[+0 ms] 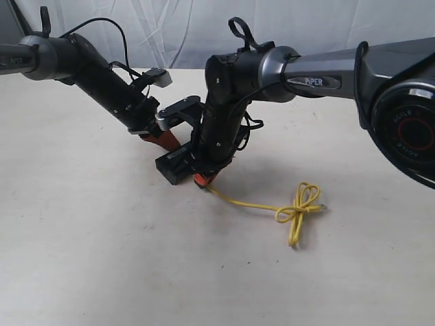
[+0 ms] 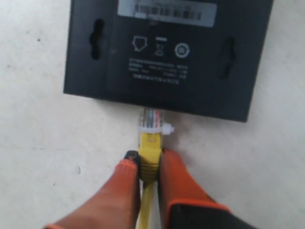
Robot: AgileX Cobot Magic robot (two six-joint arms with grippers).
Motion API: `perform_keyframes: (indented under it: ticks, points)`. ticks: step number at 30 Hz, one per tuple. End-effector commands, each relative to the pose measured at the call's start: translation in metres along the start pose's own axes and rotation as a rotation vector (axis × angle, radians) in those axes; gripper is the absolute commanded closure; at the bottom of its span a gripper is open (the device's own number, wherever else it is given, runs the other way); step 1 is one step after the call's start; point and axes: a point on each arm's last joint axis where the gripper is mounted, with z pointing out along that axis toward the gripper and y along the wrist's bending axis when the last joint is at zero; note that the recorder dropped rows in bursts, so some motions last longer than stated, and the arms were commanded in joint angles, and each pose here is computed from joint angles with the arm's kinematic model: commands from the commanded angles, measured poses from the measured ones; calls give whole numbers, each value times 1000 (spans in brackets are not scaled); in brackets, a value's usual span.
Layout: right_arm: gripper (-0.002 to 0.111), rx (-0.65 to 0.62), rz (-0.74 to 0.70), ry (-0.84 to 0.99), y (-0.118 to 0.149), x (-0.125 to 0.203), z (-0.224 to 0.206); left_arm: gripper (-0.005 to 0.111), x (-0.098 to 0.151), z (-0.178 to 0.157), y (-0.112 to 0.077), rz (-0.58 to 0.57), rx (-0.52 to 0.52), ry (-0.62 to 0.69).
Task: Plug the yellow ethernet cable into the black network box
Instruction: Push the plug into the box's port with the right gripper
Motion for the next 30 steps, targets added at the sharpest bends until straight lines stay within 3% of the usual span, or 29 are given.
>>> perform_keyframes:
  ticks: [1,30]
  points:
    - [108,13,-12,10,-3,0,7,107,-2,-1,-2,-1,24,-11]
    - [108,43,-26,-70,-6,-18,-5,107,-2,-1,-3,-4,31,-17]
